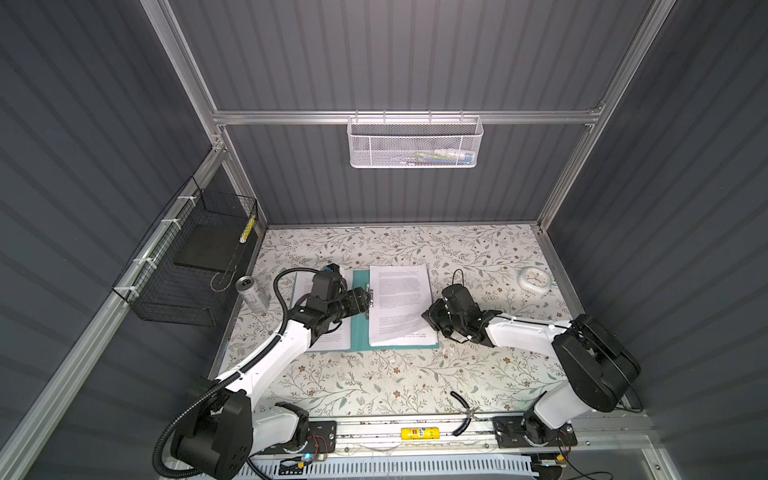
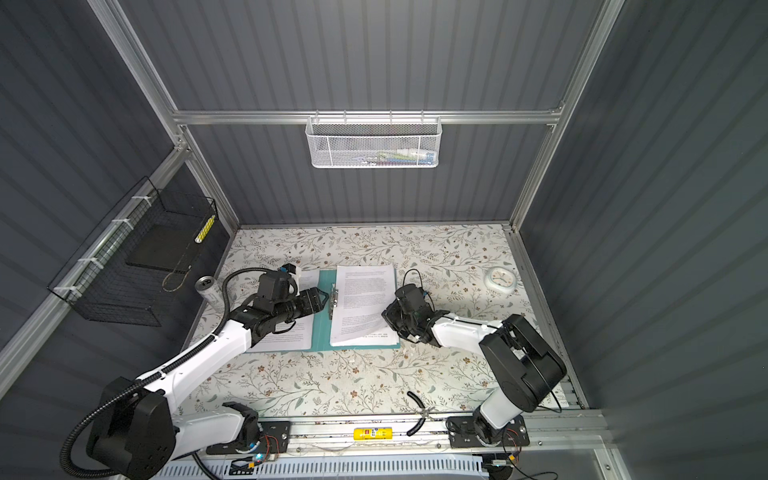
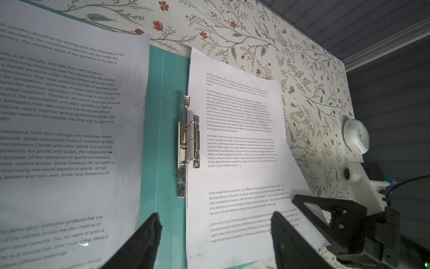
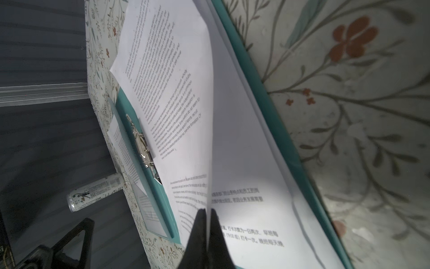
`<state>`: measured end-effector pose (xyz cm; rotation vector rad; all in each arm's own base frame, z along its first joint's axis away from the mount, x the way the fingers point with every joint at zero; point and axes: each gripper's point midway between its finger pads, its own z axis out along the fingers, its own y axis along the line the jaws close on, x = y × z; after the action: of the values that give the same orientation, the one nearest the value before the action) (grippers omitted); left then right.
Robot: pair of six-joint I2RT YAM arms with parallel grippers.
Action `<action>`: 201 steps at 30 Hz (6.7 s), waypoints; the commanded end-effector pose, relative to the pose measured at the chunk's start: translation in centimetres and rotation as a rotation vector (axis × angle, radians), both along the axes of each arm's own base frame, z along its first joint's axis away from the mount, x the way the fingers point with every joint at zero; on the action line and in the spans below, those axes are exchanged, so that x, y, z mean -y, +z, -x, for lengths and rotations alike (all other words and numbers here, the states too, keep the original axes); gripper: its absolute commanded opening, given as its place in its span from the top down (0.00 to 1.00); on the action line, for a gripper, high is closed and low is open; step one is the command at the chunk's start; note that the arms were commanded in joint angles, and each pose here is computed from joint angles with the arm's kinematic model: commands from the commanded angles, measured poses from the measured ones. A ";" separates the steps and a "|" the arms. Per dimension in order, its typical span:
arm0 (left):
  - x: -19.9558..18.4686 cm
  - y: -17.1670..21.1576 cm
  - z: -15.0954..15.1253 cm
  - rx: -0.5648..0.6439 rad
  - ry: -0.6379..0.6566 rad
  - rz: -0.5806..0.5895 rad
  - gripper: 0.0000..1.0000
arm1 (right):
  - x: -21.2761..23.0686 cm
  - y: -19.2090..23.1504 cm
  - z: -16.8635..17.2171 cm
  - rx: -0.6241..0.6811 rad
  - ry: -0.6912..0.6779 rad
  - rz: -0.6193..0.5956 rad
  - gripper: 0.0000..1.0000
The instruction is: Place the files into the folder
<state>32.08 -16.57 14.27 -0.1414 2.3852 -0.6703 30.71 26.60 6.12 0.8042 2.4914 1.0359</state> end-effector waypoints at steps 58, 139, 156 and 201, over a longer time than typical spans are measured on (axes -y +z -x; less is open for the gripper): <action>-0.4 -0.2 -1.0 0.023 0.041 -0.009 0.23 | 4.5 -0.3 -1.2 0.027 0.282 0.369 0.34; 5.0 -3.5 -10.8 0.112 -0.182 -0.070 0.25 | -5.2 5.7 -4.8 0.168 0.576 0.017 0.55; 4.3 -7.0 -13.3 0.071 -0.272 0.064 0.27 | -5.7 6.4 -5.5 0.166 0.633 -0.012 0.54; 4.2 -6.7 -12.7 0.062 -0.269 0.174 0.40 | 2.2 2.5 -10.0 0.102 0.442 0.404 0.48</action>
<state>44.96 -21.12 6.47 0.1294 2.3220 -0.9828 39.39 27.90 10.26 0.0569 2.6804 0.9275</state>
